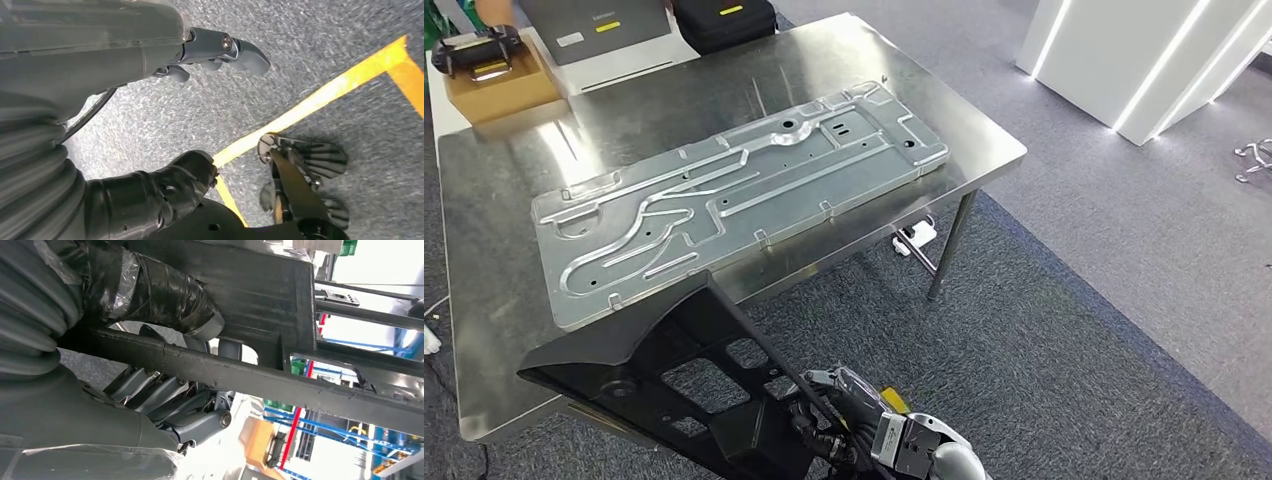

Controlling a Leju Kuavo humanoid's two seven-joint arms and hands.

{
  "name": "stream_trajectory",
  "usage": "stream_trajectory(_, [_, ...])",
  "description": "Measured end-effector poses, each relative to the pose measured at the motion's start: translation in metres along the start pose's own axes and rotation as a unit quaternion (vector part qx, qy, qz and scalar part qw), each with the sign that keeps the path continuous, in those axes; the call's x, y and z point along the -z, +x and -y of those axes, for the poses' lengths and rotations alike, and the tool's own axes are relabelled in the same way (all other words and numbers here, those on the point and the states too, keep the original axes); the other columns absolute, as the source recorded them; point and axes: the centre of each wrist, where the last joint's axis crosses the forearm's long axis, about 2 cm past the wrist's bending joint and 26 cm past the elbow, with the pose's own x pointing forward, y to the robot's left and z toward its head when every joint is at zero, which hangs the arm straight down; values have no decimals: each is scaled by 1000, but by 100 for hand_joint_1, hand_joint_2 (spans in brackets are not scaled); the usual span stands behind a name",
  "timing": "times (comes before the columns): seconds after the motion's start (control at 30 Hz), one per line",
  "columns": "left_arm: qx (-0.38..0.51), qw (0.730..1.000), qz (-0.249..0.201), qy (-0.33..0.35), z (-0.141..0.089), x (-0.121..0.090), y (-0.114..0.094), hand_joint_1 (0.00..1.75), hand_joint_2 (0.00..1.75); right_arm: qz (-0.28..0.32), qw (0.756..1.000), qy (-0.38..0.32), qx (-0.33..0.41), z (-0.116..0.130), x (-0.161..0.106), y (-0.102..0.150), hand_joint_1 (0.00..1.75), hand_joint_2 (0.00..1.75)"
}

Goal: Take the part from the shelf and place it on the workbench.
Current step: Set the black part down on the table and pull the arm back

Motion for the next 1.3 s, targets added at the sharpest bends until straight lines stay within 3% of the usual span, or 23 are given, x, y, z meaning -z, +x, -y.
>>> stream_trajectory(1.3, [-1,1000,2,-1,0,0,-1,0,175,8,1000,3,4,0,5,1,175,175])
